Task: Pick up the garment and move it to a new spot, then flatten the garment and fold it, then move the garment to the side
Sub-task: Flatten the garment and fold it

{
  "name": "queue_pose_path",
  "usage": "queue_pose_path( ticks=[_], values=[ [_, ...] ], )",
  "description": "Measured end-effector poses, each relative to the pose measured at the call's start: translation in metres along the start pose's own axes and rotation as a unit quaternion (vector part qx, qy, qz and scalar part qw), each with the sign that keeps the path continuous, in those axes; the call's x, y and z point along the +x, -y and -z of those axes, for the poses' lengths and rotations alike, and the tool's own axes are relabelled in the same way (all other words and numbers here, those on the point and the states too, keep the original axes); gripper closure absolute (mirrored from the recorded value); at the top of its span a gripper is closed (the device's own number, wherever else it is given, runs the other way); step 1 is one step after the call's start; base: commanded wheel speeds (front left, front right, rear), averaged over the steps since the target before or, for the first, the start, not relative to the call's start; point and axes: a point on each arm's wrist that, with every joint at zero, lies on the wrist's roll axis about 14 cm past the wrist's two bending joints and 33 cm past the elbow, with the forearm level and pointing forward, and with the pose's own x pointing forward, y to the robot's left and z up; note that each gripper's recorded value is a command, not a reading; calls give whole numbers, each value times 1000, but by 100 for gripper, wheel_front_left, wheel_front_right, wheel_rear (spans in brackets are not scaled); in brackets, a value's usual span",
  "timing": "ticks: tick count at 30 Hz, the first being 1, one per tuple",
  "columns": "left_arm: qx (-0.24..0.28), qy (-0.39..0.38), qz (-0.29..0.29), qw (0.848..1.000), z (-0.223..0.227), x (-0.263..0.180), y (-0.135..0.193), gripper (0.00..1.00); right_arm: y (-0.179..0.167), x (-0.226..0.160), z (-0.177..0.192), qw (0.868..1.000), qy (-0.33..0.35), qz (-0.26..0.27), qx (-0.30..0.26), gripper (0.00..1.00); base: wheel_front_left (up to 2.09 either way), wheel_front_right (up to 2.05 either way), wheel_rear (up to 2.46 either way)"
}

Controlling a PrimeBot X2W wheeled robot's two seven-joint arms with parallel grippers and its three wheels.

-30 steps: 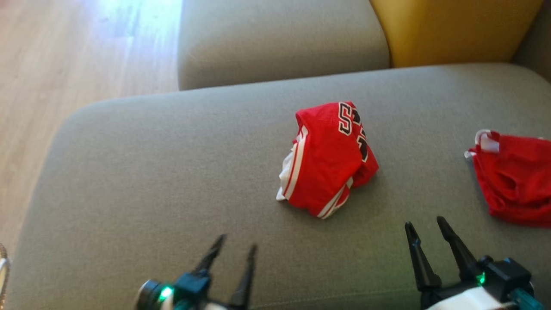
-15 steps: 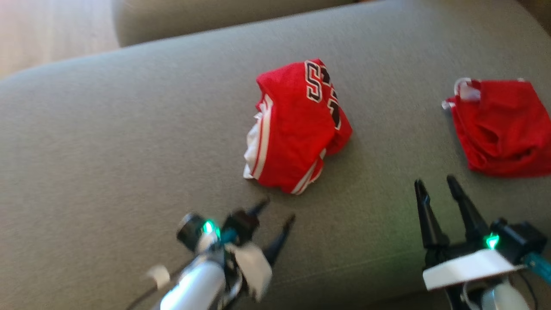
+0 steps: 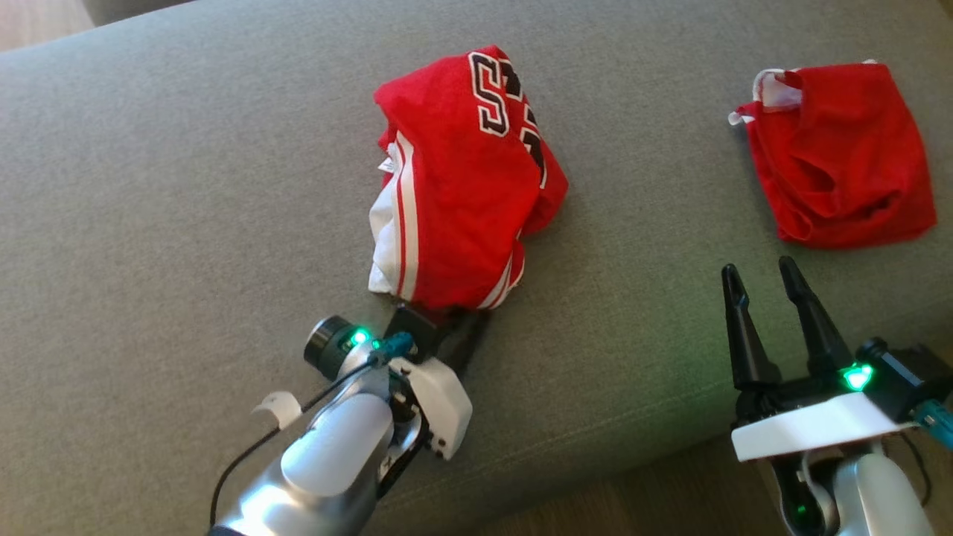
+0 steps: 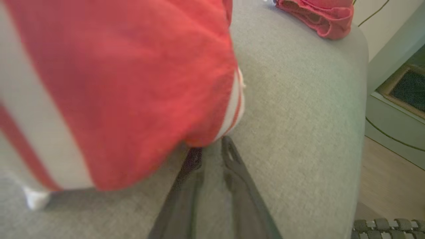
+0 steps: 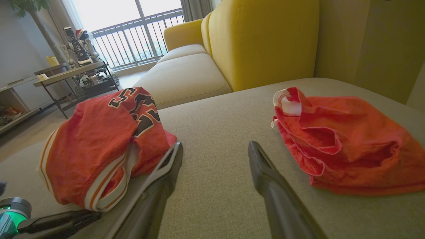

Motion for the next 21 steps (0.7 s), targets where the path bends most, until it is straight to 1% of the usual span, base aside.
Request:
queue_pose_path(
  ticks=[1,2,6,11,15,18,21],
  values=[
    [-1,4,-3,1000,-3,2,-1,92,0,0,0,1000,0,0,-1,0,0,0,0],
    [-3,6,-5,1000,-5,2,-1,100,0,-1,-1,1000,1,0,0,0,0,0,0],
    [6,14,-6,1000,-12,1,4,100,-1,-4,-6,1000,9,-3,-2,0,0,0,0],
    [16,48,-4,999,-38,-2,13,100,-5,-8,-16,1000,24,-9,0,0,0,0,0],
    [-17,103,5,995,-73,-8,25,100,-8,-15,-23,999,35,-15,4,0,0,0,0],
    [-44,149,25,987,-104,-15,39,100,-7,-27,-23,999,36,-14,9,0,0,0,0],
    [-60,194,43,978,-137,-22,52,100,-2,-40,-24,999,40,-7,13,0,0,0,0]
  ],
)
